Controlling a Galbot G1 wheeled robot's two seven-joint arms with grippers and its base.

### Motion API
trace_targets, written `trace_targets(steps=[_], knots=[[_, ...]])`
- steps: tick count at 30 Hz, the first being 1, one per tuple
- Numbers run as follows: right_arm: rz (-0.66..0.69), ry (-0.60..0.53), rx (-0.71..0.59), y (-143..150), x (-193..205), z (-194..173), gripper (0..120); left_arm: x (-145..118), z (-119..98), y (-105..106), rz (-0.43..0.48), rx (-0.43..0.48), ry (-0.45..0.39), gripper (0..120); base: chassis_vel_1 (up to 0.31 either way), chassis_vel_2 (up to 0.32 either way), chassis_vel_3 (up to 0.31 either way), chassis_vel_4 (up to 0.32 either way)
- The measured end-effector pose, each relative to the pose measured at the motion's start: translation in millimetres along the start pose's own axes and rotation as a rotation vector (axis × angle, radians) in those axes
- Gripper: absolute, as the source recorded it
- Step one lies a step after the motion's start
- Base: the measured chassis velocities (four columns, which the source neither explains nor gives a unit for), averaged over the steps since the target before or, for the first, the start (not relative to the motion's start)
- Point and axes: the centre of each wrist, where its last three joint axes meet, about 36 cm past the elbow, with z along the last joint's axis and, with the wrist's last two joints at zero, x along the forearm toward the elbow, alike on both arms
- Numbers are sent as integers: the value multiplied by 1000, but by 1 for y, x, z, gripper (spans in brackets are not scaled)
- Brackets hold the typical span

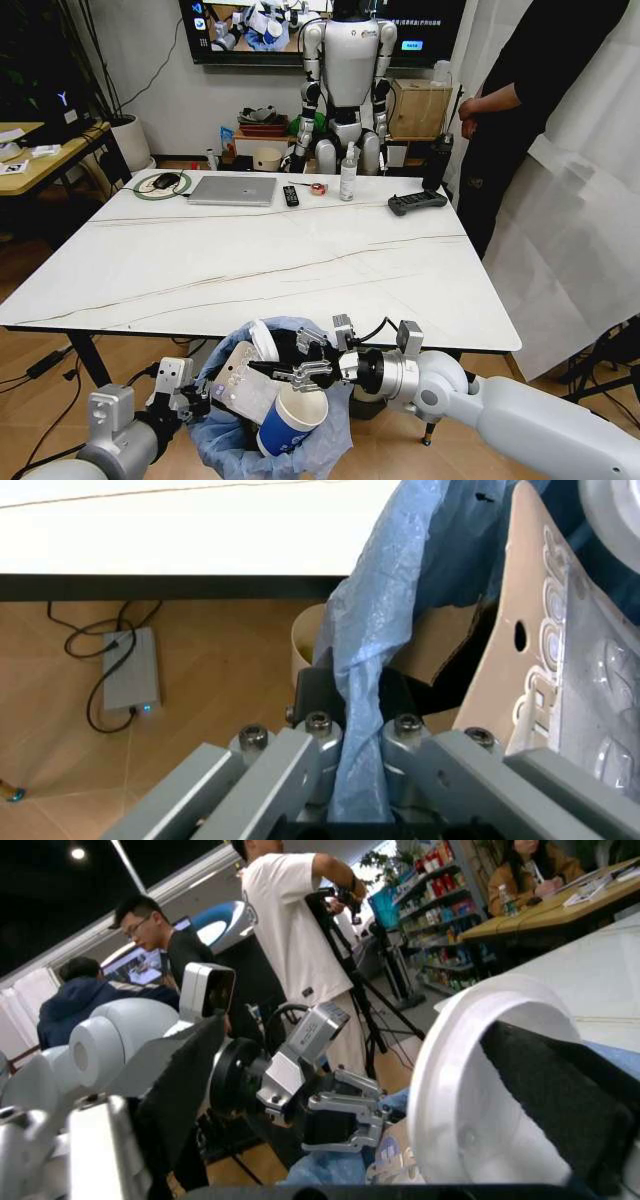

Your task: Pick up the trash bin and place the trash from the table into it.

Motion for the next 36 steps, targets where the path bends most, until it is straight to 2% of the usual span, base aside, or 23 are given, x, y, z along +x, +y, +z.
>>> trace_targets(steps=[2, 8, 23, 32, 36], knots=[[3, 3, 1, 0, 1, 1, 98, 0, 0, 0, 0, 0, 2, 0, 0, 0, 0, 0], [16, 17, 14, -1, 5, 1, 100, 1, 0, 1, -3, -3, 8, 0, 0, 0, 0, 0], [218, 183, 80, 13, 14, -13, 100, 0, 0, 0, -7, -1, 9, 0, 0, 0, 0, 0], [229, 185, 90, 14, 15, -12, 100, 0, -1, 0, -4, 0, 3, 0, 0, 0, 0, 0], [176, 174, 109, 11, 16, -13, 100, 0, -1, 0, -3, 0, 2, 0, 0, 0, 0, 0]])
